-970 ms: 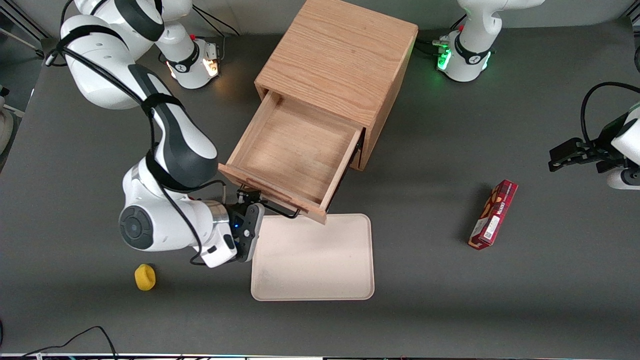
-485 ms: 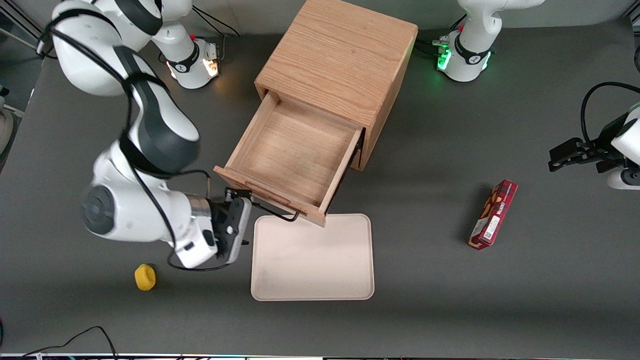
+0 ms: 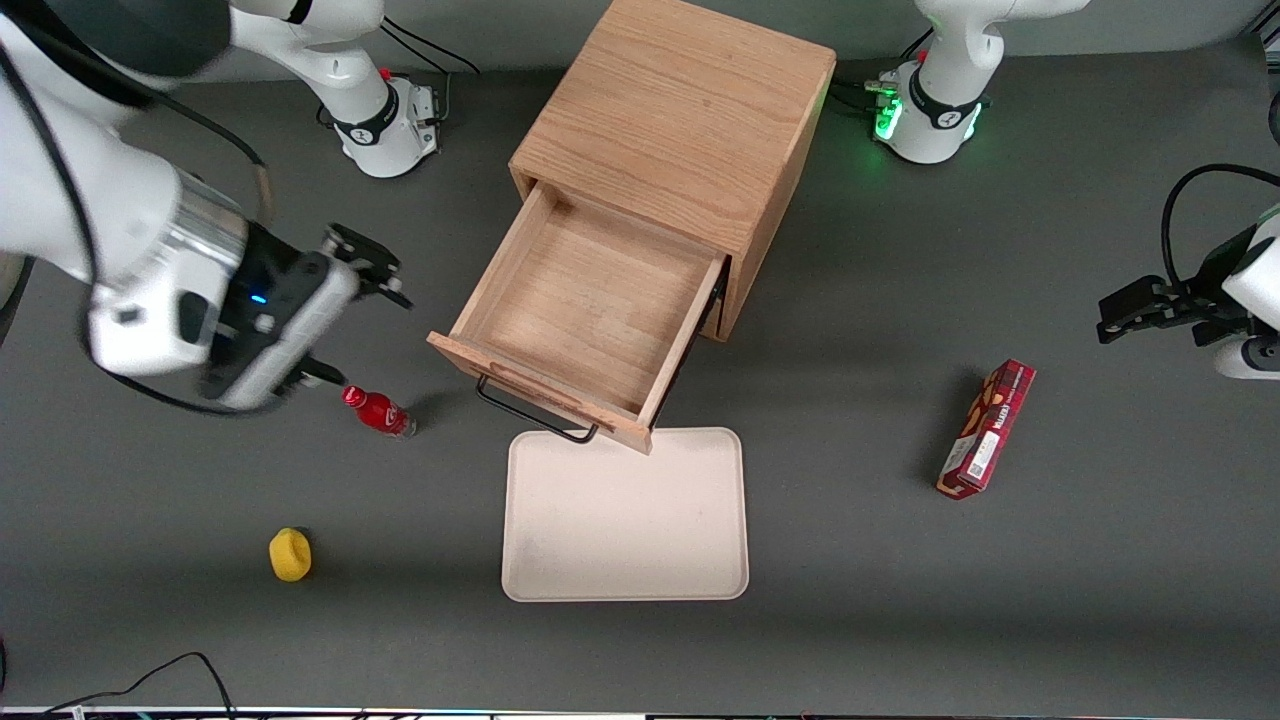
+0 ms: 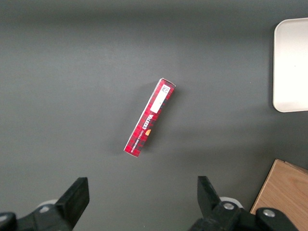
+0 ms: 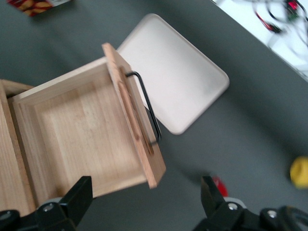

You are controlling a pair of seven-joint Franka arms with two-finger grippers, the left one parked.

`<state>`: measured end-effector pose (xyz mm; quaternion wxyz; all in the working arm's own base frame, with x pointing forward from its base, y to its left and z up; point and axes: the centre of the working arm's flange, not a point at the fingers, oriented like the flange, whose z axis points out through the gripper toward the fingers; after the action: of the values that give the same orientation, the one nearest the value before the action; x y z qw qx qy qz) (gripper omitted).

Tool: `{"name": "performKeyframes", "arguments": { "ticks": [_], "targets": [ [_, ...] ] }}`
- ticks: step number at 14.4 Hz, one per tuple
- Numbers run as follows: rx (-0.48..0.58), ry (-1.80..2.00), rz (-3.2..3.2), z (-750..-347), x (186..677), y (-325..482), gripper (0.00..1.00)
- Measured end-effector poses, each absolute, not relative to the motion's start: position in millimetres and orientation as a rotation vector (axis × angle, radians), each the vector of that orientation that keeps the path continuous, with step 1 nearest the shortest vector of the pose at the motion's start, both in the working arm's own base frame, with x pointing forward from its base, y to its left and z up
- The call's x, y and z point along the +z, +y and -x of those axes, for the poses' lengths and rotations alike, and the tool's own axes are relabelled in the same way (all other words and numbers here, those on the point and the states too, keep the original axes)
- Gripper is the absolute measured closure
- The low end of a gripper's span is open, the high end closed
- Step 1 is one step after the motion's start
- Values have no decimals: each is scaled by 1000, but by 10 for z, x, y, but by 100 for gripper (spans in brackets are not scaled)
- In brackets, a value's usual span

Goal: Open upper drawer

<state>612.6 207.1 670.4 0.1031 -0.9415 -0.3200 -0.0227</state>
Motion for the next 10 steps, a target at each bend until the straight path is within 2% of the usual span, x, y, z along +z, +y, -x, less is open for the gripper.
{"name": "performKeyframes", "arguments": {
  "ticks": [3,5,7,10],
  "targets": [
    [194,-643,2955,-5892,6717,1475,0],
    [304,-417,3036,-5775,6587,1210,0],
    [305,-268,3080,-5619,6433,1108,0],
    [179,-109,3118,-5213,6252,807,0]
  ]
}}
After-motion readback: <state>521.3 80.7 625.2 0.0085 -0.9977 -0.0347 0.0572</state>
